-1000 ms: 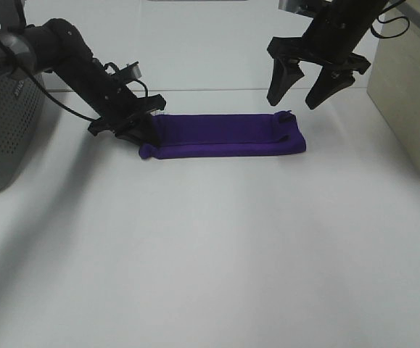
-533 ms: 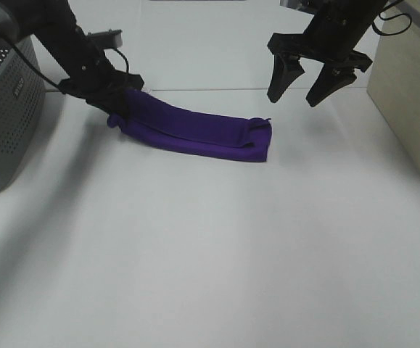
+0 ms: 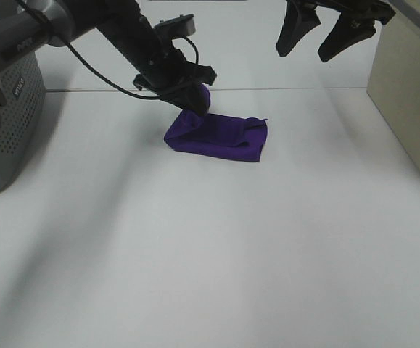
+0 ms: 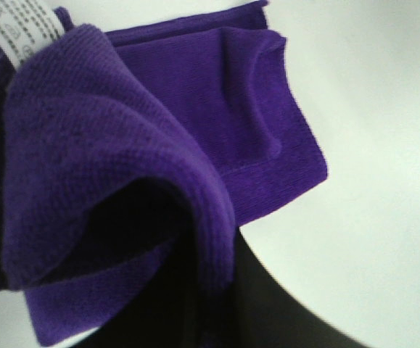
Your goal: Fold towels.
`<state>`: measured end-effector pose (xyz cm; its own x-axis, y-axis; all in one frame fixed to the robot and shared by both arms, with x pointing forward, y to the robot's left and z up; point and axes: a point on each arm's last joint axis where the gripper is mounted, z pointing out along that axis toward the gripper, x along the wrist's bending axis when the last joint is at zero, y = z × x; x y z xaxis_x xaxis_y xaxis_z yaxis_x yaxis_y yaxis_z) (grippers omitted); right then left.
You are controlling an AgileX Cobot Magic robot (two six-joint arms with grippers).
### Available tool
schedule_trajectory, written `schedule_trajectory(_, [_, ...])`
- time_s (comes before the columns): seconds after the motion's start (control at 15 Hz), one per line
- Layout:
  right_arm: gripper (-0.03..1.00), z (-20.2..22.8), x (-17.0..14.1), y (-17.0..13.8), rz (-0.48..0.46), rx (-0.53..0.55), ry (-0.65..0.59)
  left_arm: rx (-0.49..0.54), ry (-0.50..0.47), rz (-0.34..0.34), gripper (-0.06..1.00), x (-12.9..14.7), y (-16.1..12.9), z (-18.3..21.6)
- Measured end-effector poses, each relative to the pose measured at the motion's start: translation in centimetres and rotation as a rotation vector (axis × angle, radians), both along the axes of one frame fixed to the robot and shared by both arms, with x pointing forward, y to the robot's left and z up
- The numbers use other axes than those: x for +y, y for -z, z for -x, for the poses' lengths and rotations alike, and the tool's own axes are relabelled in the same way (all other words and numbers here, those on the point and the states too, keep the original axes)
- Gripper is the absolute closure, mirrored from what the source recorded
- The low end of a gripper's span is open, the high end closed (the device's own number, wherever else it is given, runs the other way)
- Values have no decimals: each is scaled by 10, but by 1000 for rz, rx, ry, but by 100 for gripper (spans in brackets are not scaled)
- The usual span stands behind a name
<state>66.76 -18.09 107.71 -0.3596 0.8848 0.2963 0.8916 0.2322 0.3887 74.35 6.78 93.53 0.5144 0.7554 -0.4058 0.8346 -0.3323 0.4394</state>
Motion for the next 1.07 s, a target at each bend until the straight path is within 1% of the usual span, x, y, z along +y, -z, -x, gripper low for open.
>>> schedule_trajectory(0.13, [23, 4, -1, -10, -5, -23, 0, -22, 6, 13, 90, -21, 11, 4])
schedule_trajectory(0.2, [23, 7, -1, -16, -7, -34, 0, -68, -13, 60, 69, -38, 13, 5])
schedule_trajectory(0.27, [23, 7, -1, -16, -7, -34, 0, -68, -13, 60, 69, -38, 13, 5])
schedule_trajectory(0.33, [23, 11, -2, -25, -11, -55, 0, -75, -16, 158, 36, -59, 8, 11])
schedule_trajectory(0.4, [23, 13, -3, -29, -13, -64, 0, -75, -7, 187, 31, -66, 6, 14])
schedule_trajectory(0.47, [23, 16, -3, -35, -16, -77, 1, -72, 1, 200, 26, -70, 5, 16])
schedule_trajectory(0.53, [23, 18, -4, -40, -18, -87, 1, -69, 2, 206, 24, -71, 5, 17])
schedule_trajectory(0.67, [23, 23, -5, -50, -23, -110, 1, -72, -6, 209, 23, -65, 1, 14])
schedule_trajectory(0.73, [23, 26, -5, -55, -23, -122, 1, -77, -3, 209, 23, -61, -7, 13])
schedule_trajectory(0.8, [23, 28, -6, -58, -23, -131, 1, -102, -1, 194, 23, -55, -18, 12])
schedule_trajectory(0.87, [23, 29, -7, -60, -19, -136, 1, -147, 1, 158, 23, -44, -36, 10])
schedule_trajectory(0.93, [23, 30, -8, -62, -11, -143, 4, -174, -8, 106, 23, -31, -52, 9])
schedule_trajectory(1.0, [23, 32, -9, -66, -4, -151, 16, -197, -43, 32, 23, -13, -68, 7])
schedule_trajectory(1.07, [23, 35, -11, -71, 8, -164, 22, -190, -94, -56, 23, 3, -78, 7])
